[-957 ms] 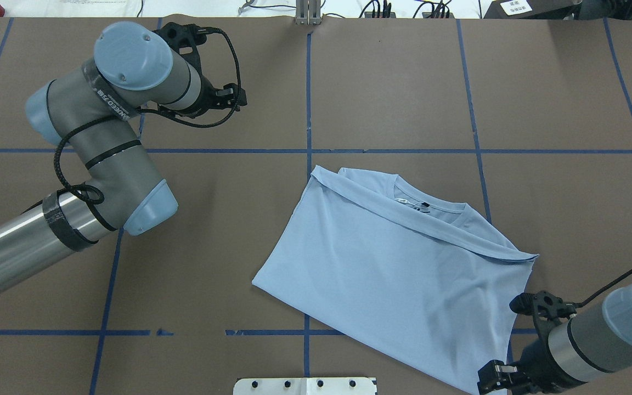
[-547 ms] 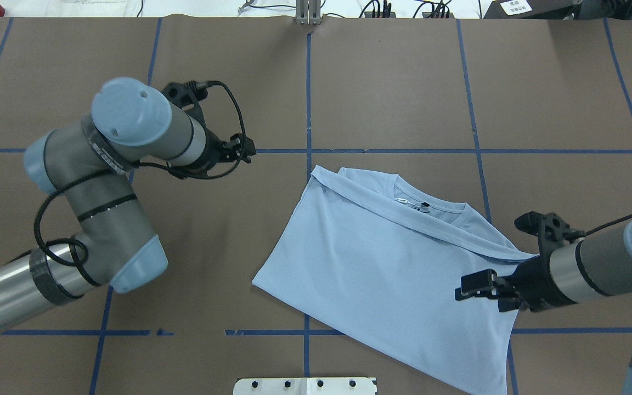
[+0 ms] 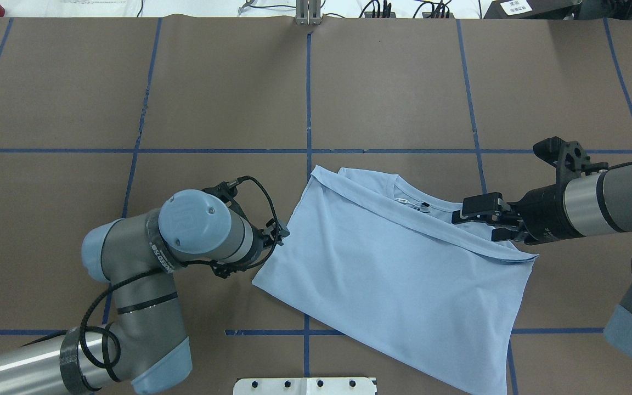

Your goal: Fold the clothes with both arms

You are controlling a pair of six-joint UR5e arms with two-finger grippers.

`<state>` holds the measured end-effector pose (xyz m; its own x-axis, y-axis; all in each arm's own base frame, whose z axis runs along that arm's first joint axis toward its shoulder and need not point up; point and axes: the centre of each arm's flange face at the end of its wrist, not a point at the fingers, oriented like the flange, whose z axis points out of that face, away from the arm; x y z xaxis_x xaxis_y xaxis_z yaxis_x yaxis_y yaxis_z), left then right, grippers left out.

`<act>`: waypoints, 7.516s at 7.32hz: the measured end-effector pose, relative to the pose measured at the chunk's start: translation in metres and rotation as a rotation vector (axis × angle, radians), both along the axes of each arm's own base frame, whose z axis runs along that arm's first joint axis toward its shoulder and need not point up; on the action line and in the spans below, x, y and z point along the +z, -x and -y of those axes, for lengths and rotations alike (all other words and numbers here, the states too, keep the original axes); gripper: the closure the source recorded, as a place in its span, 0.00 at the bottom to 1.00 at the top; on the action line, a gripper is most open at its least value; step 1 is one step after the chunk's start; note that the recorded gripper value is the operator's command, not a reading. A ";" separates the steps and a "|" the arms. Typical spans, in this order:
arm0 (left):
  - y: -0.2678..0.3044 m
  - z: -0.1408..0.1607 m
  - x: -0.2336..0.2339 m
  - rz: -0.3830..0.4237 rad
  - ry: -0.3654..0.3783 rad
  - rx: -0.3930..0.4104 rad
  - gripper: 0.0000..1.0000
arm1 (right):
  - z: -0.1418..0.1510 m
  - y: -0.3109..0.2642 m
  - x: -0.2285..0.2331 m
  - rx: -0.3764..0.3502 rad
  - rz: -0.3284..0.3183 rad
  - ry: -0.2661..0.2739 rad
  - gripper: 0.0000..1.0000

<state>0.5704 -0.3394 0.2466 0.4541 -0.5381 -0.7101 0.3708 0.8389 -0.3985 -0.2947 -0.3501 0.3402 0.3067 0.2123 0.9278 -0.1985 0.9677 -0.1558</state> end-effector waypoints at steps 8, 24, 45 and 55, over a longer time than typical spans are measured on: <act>-0.018 -0.039 0.010 0.050 0.057 0.012 0.70 | 0.007 -0.002 -0.002 0.016 0.002 -0.003 0.00; 0.053 0.219 0.065 0.201 -0.335 -0.024 1.00 | 0.010 -0.001 0.004 0.023 -0.009 0.005 0.00; 0.153 0.266 0.071 0.205 -0.770 0.162 0.00 | -0.030 0.224 -0.076 -0.174 -0.433 -0.503 0.00; 0.154 0.261 0.074 0.199 -0.767 0.161 0.00 | -0.073 0.261 -0.061 -0.319 -0.584 -0.742 0.54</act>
